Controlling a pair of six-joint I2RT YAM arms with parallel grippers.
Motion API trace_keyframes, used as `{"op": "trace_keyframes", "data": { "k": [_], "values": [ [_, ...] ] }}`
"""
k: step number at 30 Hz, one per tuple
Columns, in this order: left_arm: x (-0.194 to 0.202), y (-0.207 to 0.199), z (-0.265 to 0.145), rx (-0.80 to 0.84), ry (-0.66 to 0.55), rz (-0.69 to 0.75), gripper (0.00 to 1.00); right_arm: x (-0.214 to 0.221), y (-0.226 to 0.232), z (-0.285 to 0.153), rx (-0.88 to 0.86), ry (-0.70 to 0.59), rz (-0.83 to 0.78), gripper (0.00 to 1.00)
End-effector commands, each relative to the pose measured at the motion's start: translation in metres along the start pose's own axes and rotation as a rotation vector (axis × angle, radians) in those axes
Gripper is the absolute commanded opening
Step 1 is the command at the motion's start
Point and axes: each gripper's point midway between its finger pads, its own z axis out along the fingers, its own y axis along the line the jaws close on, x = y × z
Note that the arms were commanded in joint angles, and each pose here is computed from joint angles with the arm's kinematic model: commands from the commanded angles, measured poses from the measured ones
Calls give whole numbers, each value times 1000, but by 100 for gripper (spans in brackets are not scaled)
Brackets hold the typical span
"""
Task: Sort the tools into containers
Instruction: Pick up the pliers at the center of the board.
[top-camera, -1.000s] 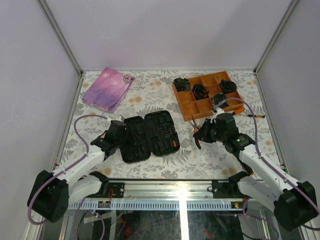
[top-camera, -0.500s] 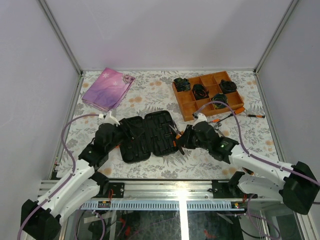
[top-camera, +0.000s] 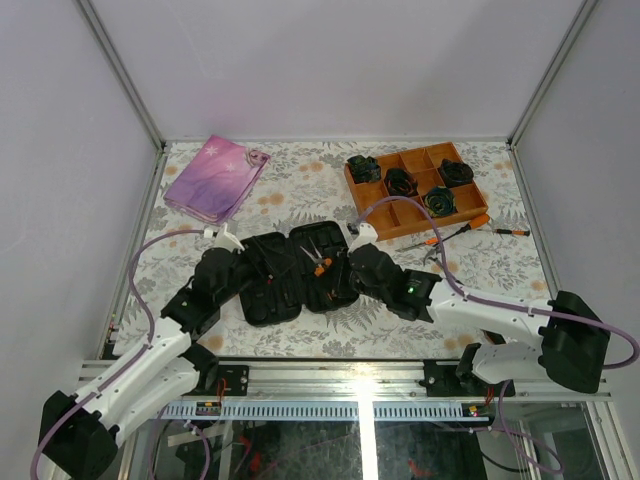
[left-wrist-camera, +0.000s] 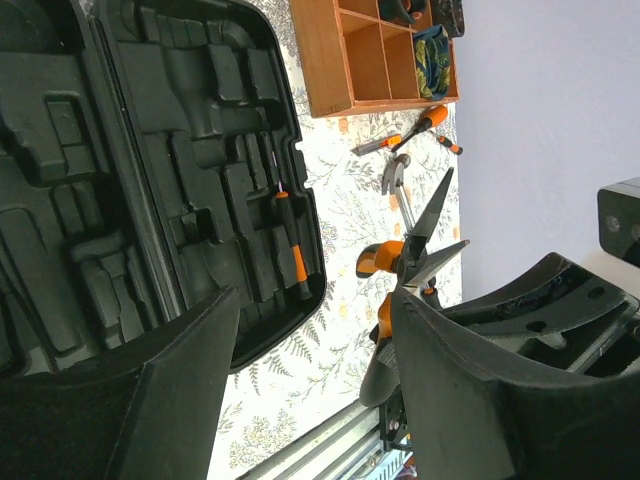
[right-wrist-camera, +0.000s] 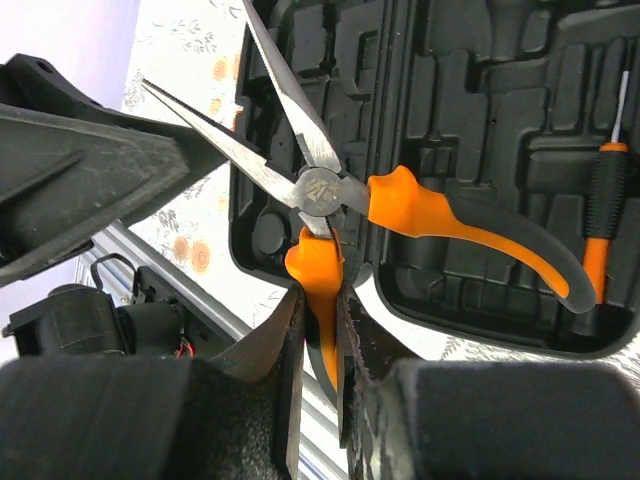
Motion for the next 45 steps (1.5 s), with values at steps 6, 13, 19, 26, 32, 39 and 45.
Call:
{"op": "trace_keyframes", "data": {
  "k": [6,13,19,26,32,39,45],
  "values": [
    [-5,-21,-1,77,-32,7,62,-34,47,2,-105,-108,41,0],
    [-5,-28,-4,106,-42,15,63,-28,48,10,-92,-76,47,0],
    [-3,-32,-3,125,-43,30,64,-22,57,16,-112,-43,42,0],
    [0,-20,4,88,-44,37,64,-12,79,16,-213,8,21,0],
    [-1,-14,9,50,-56,38,61,-2,97,13,-301,52,25,0],
    [-1,-10,13,20,-53,39,29,1,104,9,-326,57,44,0],
    [-1,-12,12,23,-51,49,4,0,108,11,-334,59,45,3]
  ]
}}
